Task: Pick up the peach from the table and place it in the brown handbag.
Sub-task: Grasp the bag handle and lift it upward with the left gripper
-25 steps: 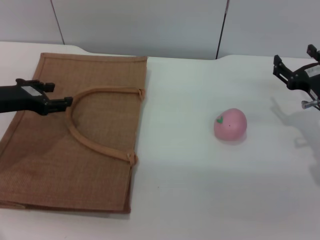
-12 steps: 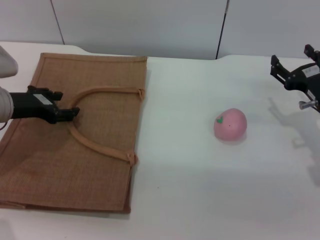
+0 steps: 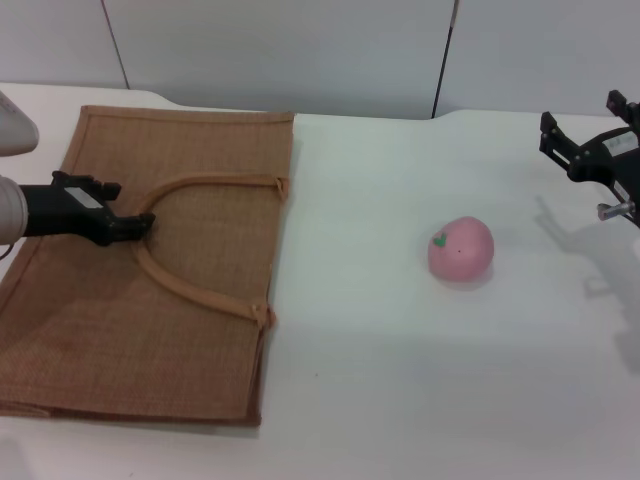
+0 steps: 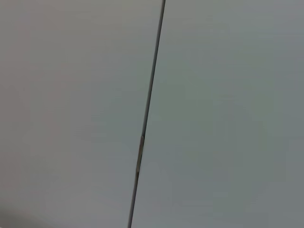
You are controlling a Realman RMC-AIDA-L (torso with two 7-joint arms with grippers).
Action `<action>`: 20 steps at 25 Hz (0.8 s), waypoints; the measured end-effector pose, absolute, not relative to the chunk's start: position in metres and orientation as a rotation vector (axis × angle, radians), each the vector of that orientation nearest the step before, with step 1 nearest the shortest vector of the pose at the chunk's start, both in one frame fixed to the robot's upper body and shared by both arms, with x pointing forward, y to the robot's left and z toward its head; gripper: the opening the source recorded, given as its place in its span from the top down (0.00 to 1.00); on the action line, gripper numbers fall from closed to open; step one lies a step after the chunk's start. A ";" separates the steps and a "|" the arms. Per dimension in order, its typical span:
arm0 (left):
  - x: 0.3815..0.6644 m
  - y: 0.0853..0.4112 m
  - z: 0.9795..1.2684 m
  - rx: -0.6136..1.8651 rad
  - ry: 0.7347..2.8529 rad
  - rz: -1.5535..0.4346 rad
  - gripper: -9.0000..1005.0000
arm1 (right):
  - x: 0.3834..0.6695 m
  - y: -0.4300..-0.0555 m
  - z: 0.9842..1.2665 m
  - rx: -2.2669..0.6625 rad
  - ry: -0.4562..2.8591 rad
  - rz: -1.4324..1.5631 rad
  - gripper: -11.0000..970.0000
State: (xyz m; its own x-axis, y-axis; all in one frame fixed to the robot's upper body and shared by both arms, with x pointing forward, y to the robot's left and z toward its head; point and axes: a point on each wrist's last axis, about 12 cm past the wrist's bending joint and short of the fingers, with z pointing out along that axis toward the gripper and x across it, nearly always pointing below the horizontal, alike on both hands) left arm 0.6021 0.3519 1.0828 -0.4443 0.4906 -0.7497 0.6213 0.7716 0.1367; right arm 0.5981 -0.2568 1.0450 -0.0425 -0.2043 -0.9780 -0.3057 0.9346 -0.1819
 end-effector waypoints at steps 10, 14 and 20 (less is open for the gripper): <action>0.607 0.344 1.079 0.824 2.129 -0.198 0.43 | 0.598 -0.257 1.045 -0.399 1.625 0.086 0.11; 0.609 0.343 1.080 0.826 2.125 -0.193 0.43 | 0.598 -0.257 1.045 -0.398 1.626 0.086 0.11; 0.613 0.337 1.081 0.833 2.117 -0.197 0.43 | 0.599 -0.256 1.046 -0.400 1.624 0.086 0.11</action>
State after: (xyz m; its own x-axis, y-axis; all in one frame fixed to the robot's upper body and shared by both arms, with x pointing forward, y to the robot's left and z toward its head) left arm 0.6135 0.3369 1.0805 -0.4342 0.4938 -0.7534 0.6244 0.7678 0.1433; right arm 0.5988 -0.2562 1.0457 -0.0406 -0.2040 -0.9781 -0.3068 0.9342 -0.1821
